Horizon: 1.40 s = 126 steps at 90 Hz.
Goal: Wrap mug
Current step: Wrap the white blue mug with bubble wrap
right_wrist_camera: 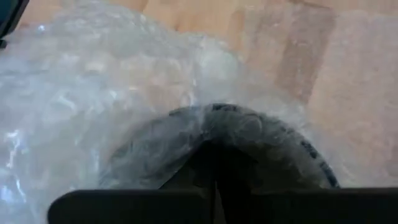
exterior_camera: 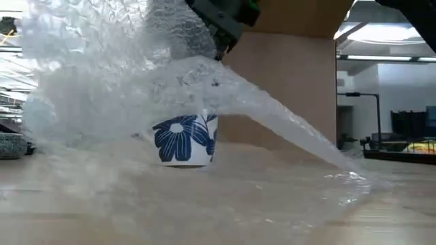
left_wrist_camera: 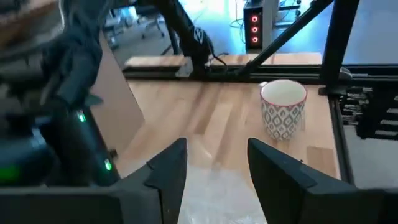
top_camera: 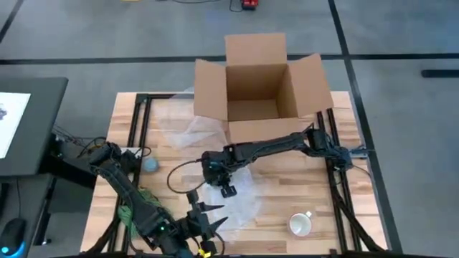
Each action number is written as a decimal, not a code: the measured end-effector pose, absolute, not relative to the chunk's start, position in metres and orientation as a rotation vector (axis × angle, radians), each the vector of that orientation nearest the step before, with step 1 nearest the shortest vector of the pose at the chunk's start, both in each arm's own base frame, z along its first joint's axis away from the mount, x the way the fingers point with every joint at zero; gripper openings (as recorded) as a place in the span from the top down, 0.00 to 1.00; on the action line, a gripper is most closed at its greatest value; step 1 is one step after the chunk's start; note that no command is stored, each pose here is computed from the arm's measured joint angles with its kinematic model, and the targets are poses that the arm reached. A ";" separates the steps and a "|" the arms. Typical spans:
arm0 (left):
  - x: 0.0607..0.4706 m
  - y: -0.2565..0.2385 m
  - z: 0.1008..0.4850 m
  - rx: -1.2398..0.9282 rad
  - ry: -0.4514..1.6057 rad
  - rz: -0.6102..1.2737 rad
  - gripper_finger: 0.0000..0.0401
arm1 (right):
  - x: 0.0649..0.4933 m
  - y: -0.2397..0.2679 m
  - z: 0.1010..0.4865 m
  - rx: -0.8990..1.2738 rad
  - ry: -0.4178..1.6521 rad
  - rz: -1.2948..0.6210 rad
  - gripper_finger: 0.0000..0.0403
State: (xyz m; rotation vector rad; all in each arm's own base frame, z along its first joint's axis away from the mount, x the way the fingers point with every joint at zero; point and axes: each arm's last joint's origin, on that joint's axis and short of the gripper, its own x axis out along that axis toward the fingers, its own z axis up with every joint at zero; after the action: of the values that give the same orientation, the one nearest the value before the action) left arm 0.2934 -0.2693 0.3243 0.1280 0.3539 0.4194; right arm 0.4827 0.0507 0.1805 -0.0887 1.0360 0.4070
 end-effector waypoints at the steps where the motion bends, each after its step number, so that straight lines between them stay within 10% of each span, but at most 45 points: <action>1: 0.293 -0.269 0.324 0.133 0.353 0.423 0.63 | 0.483 0.050 0.181 -0.084 1.034 0.404 1.00; 75: 0.286 -0.264 0.318 0.180 0.384 0.473 0.63 | 0.457 0.047 0.263 -0.132 0.887 0.393 1.00; 126: 0.280 -0.270 0.317 -0.009 0.336 0.488 0.63 | 0.453 0.083 0.252 -0.225 0.861 0.467 1.00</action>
State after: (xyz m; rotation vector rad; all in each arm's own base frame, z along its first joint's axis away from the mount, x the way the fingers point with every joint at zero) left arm 0.2799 -0.2697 0.3172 -0.0089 0.3357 0.4880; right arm 0.4531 0.0834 0.2524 -0.2254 0.8609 0.4667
